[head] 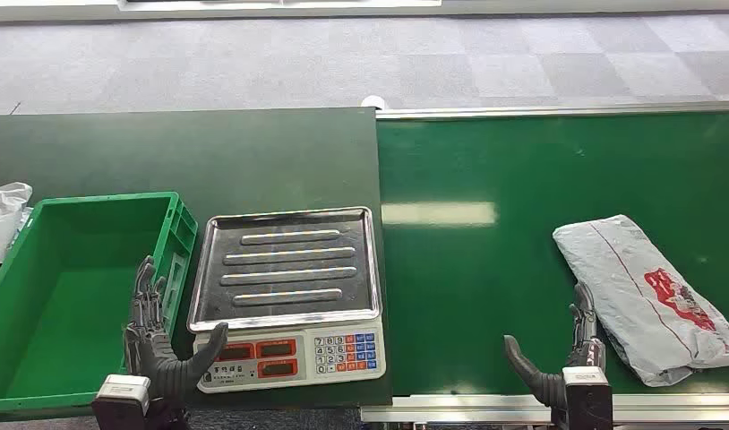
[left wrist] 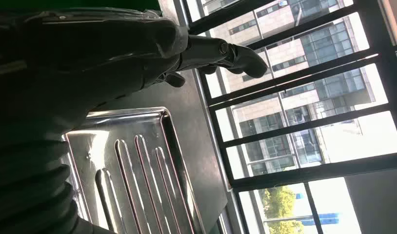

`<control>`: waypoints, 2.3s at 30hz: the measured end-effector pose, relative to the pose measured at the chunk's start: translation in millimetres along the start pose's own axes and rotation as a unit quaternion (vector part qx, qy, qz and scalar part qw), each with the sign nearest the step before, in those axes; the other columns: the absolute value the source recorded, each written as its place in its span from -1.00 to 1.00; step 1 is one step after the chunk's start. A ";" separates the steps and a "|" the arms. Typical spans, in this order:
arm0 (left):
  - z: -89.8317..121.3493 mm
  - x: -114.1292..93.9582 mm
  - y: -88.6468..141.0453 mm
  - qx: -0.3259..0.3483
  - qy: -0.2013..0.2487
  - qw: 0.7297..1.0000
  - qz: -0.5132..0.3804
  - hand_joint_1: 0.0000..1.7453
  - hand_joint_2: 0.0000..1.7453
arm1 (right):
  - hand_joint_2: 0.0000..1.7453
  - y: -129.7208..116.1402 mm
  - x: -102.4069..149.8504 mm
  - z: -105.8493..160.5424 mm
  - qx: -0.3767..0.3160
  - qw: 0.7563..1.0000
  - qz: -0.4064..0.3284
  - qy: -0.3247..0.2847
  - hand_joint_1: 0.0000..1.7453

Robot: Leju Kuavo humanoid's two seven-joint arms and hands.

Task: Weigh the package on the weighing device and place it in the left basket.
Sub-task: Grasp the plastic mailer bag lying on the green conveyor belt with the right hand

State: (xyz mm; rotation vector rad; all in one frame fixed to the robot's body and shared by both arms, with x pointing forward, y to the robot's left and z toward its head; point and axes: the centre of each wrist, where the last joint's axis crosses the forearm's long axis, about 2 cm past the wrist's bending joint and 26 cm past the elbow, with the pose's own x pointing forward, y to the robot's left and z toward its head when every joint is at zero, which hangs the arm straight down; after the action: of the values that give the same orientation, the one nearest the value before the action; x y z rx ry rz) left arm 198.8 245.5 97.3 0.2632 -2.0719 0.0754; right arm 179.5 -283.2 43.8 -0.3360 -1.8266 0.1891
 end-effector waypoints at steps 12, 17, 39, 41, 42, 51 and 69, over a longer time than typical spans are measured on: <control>-0.4 -0.2 0.3 0.000 0.000 1.000 0.000 -1.00 1.00 | 1.00 1.1 0.8 -1.7 0.001 1.000 -0.001 -0.002 -1.00; -0.5 -0.1 0.2 0.000 0.000 1.000 0.000 -1.00 1.00 | 1.00 1.1 0.8 -1.9 0.001 1.000 -0.001 -0.002 -1.00; -33.0 7.3 -36.9 -0.040 -0.059 0.997 0.041 -1.00 1.00 | 1.00 -32.2 4.7 -74.9 -0.061 0.967 0.246 -0.029 -1.00; -36.1 7.6 -44.9 -0.041 -0.063 0.995 0.058 -1.00 1.00 | 1.00 -43.8 2.5 -97.9 -0.070 0.963 0.260 -0.028 -1.00; -37.3 8.3 -48.6 -0.042 -0.065 0.995 0.065 -1.00 1.00 | 1.00 -50.5 1.4 -108.8 -0.075 0.961 0.266 -0.027 -1.00; -46.4 18.4 -70.5 -0.040 -0.078 0.991 0.096 -1.00 1.00 | 1.00 -106.0 -10.7 -180.0 -0.108 0.941 0.319 0.039 -1.00; -44.2 11.6 -77.6 -0.048 -0.038 0.989 0.132 -1.00 1.00 | 1.00 -103.2 -85.7 -148.3 0.233 0.786 0.399 0.411 1.00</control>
State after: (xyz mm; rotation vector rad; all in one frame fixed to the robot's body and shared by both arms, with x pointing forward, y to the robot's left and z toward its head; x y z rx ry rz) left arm 248.0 175.3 124.9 -0.0697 -2.1697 0.1288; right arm 329.8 -415.1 37.9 -0.6924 -0.6382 0.9139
